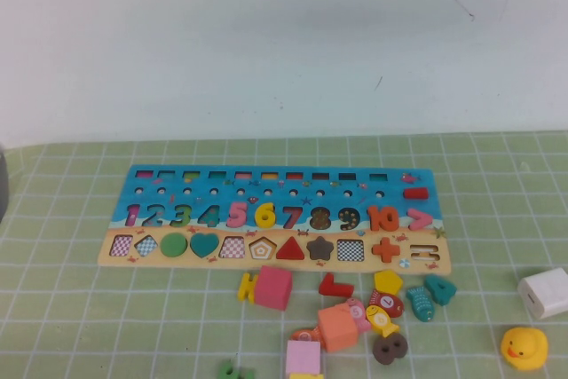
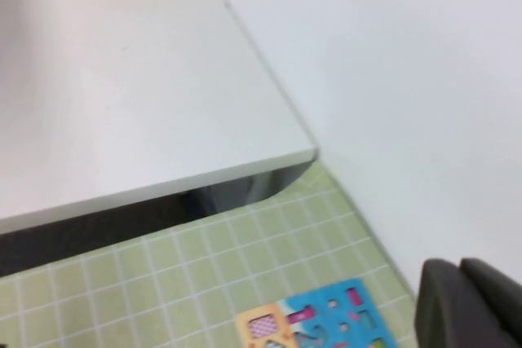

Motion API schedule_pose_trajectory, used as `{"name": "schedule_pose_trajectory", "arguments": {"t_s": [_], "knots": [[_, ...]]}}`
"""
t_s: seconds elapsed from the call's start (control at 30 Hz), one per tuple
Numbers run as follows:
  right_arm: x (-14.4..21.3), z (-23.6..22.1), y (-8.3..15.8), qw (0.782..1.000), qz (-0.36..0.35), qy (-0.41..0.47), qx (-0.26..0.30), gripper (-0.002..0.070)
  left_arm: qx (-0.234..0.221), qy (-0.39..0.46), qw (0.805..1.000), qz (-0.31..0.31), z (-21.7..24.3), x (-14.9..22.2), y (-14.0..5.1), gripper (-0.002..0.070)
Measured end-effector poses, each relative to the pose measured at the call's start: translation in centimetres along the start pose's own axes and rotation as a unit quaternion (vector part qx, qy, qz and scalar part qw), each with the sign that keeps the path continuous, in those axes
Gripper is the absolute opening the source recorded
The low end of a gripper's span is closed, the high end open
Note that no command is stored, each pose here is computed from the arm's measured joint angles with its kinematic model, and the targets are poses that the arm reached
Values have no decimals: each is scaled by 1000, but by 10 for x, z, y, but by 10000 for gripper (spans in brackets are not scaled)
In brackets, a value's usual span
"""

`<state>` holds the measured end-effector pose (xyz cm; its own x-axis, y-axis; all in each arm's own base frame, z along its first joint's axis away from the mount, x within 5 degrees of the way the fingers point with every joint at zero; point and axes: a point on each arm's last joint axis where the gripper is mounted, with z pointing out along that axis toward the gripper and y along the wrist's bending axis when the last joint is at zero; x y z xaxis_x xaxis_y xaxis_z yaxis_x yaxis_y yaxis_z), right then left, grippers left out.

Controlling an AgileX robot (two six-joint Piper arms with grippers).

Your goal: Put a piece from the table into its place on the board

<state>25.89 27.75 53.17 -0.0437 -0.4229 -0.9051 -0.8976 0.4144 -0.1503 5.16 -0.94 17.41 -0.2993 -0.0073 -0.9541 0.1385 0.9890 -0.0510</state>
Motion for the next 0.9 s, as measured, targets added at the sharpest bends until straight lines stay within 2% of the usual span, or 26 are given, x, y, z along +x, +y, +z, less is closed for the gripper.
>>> {"name": "schedule_pose_trajectory", "arguments": {"t_s": [0.23,0.43,0.57,0.77,0.9], "knots": [[-7,-32,-5,997,-32,-1,73,-1,0,0,1000,0,0,0,0,-1],[-8,-77,4,995,-39,12,93,-1,0,0,1000,0,0,0,0,-1],[7,-113,13,991,-41,49,116,-1,0,0,1000,0,0,0,0,-1],[56,-161,30,981,-11,117,152,-1,0,0,1000,0,0,0,0,-1],[92,-196,35,975,6,82,207,-1,0,0,1000,0,0,0,0,-1]]}}
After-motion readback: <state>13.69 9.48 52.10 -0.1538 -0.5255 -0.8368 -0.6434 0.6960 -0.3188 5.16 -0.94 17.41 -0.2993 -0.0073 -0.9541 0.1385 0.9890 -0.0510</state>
